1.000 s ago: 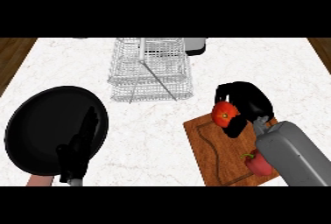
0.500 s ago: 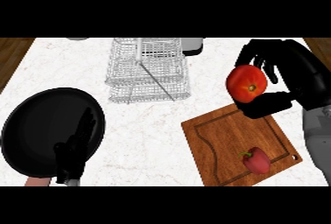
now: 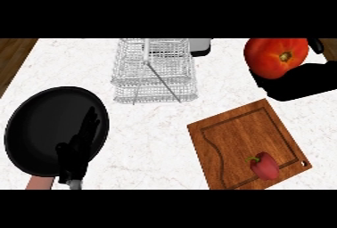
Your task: Pick the tomato from the cutting board and place it in the tiered basket
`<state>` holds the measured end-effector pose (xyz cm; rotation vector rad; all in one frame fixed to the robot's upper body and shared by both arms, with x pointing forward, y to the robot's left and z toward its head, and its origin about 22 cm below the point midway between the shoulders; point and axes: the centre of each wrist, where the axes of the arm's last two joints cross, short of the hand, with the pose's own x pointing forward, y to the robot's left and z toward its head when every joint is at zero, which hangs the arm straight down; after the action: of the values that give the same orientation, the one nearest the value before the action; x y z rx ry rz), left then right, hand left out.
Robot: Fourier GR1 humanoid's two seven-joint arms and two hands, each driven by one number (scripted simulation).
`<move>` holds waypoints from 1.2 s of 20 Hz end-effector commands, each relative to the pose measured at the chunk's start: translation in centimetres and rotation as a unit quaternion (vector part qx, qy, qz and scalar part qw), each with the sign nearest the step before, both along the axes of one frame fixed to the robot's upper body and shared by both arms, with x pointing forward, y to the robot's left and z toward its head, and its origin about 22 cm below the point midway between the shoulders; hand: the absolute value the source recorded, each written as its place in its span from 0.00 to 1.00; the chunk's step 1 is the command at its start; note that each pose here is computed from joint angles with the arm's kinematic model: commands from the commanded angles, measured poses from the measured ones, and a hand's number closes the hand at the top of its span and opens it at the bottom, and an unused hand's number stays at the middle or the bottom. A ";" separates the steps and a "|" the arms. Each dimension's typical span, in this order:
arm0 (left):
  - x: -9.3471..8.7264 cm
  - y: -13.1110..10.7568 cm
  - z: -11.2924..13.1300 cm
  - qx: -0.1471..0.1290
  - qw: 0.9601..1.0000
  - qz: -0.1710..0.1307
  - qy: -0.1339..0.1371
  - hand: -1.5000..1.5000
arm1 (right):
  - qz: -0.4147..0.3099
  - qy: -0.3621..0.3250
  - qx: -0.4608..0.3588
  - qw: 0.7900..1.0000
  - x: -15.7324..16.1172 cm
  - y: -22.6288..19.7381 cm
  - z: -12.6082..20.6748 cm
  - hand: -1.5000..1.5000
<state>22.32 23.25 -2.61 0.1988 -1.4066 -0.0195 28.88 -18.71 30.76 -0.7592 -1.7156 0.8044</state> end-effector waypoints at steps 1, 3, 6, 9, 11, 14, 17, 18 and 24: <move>-0.4 1.9 -2.2 0.022 0.998 0.017 0.048 0.50 | -0.011 0.000 0.003 1.000 1.1 3.6 0.9 1.00; -0.2 2.6 -1.8 0.018 0.998 0.023 0.048 0.50 | -0.015 -0.003 0.006 1.000 2.0 4.0 2.0 1.00; -1.1 1.0 -2.7 0.026 0.998 0.017 0.047 0.50 | -0.021 0.013 0.015 1.000 4.7 3.1 3.7 1.00; 0.3 0.7 -1.2 0.026 0.999 0.004 0.043 0.50 | -0.025 0.014 0.008 1.000 7.1 5.3 2.4 1.00; -1.1 -0.8 -2.8 0.017 0.999 0.004 0.044 0.50 | -0.016 0.028 0.009 0.999 7.5 6.9 3.2 1.00; 0.7 -0.3 -0.9 0.020 0.999 0.010 0.044 0.50 | 0.006 0.029 0.001 1.000 9.0 7.5 0.5 1.00; 0.6 0.3 -1.6 0.014 0.999 0.011 0.047 0.50 | 0.017 0.029 -0.009 0.999 10.6 9.1 -0.3 1.00; -0.2 0.6 -2.4 0.019 0.999 0.008 0.048 0.50 | 0.019 0.032 -0.024 0.999 11.2 8.9 -1.0 1.00; -0.2 0.1 -2.3 0.015 0.998 0.007 0.056 0.50 | 0.020 0.050 -0.051 0.997 11.8 12.9 -6.0 1.00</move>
<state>22.73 22.65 -2.68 0.1871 -1.4226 -0.0392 40.25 -7.52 27.96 -0.7285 -1.6383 0.8960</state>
